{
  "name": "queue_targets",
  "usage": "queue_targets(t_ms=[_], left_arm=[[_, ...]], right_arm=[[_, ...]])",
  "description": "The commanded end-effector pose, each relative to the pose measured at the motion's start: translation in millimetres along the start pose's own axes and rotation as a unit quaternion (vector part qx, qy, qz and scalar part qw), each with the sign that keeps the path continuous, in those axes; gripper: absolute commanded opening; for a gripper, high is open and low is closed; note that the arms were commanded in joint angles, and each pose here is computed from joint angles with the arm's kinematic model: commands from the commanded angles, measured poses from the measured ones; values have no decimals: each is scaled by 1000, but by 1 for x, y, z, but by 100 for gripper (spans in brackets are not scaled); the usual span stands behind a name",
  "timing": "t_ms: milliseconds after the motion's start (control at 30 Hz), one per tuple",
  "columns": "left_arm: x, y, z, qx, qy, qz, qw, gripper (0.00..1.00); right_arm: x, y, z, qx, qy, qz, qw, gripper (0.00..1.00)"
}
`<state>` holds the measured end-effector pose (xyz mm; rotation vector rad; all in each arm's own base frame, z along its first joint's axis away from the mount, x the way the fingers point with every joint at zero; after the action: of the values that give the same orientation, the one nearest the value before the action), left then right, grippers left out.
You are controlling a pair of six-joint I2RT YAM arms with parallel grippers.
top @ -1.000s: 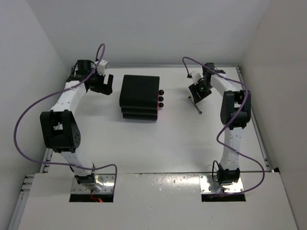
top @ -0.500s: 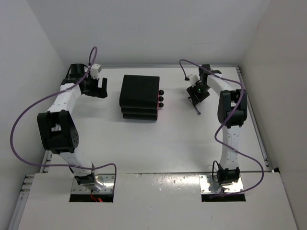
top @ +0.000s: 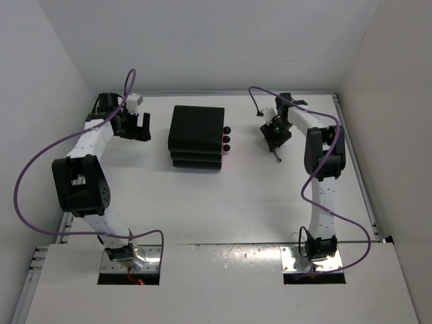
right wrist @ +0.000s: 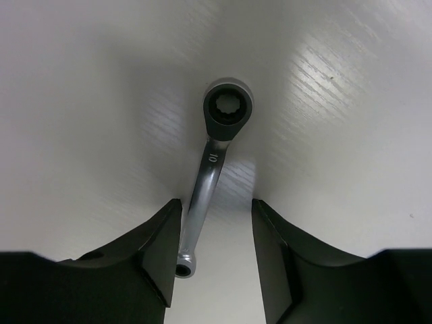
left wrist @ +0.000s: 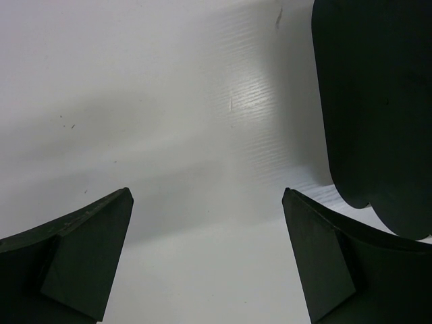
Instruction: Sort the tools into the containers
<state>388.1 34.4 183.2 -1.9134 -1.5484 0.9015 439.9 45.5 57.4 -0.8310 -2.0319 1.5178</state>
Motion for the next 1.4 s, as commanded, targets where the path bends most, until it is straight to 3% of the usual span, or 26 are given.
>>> queue_targets(t_ms=[0,267,400,500,733,867,967,1233,1367], left_arm=[[-2,-15,-12,-35,3,4,999,100],[0,-19,-13,-40,2,0,999,100],[-2,-24,-13,-45,-1,0,999,100],[-5,-30,-14,-52,-3,4,999,100],[-14,-45,-10,-65,-12,13,998,100],[-16,-51,-12,-74,-14,13,997,100],[-17,-54,-13,-78,-17,13,997,100],[-17,-57,-11,-74,-18,9,997,100],[-16,-57,-11,-74,-19,4,997,100]], right_arm=[[6,-3,1,16,9,11,1000,46],[28,15,9,77,-13,41,996,27],[33,21,18,101,-6,25,995,10],[41,8,20,98,1,12,995,2],[47,-107,-5,-46,35,-1,998,0],[60,-187,-48,-171,7,2,985,0],[77,-224,-76,-237,-9,-27,971,0],[139,-264,-155,-358,-97,-74,926,0],[165,-254,-187,-377,-119,-104,913,0]])
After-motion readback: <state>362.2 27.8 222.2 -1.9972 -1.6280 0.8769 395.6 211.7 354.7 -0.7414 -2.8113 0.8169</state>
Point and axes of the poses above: each gripper's point midway between its finger pads, its own y axis out along the fingers, its own x axis along the line the jaws close on, z = x × y, the point moved 7 cm from there along -y, back along the fingers, and after that the axes turned 9 degrees about -y, right-handed, at the moved point
